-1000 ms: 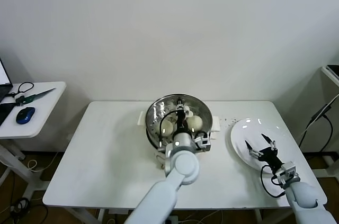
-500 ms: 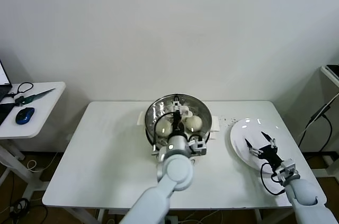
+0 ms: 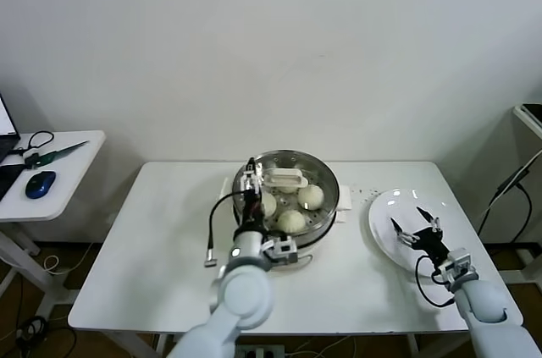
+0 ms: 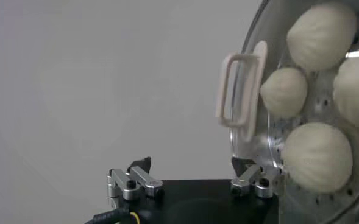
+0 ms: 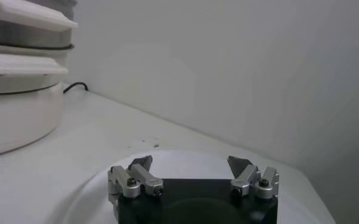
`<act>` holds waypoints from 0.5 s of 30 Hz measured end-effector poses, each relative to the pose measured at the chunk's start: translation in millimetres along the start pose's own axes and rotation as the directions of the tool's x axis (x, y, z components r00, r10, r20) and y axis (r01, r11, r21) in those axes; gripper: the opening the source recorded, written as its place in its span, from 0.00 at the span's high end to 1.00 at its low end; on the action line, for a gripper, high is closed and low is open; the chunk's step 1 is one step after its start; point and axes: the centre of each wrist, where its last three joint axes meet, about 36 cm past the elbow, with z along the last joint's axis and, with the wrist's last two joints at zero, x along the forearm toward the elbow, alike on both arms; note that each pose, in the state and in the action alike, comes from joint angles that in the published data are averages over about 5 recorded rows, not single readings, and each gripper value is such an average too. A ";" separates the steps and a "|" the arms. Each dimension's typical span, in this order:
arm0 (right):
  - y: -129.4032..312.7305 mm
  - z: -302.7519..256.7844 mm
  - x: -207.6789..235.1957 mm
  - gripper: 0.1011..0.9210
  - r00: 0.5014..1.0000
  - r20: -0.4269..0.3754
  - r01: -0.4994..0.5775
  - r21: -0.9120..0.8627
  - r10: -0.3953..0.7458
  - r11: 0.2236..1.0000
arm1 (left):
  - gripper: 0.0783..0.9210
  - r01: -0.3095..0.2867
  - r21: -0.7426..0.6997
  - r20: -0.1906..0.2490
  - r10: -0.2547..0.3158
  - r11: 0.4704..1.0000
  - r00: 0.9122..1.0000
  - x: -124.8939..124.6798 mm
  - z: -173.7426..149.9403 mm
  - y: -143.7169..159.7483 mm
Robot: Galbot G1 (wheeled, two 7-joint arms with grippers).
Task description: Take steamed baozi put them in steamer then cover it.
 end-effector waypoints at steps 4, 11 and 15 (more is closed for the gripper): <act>-1.1 -2.4 0.5 0.12 1.000 0.003 -0.004 -0.013 0.004 1.000 | 0.12 0.014 0.043 0.002 -0.015 0.999 1.000 12.5 16.1 8.9; 0.3 -6.2 3.3 0.12 1.000 0.017 -0.016 -0.029 0.016 0.999 | 0.12 0.033 0.143 -0.034 -0.028 0.989 0.999 26.8 53.1 15.4; 1.9 -9.3 5.6 0.12 0.999 0.027 -0.020 -0.030 0.021 0.999 | 0.12 0.031 0.220 -0.074 -0.015 0.975 0.997 27.6 83.1 13.8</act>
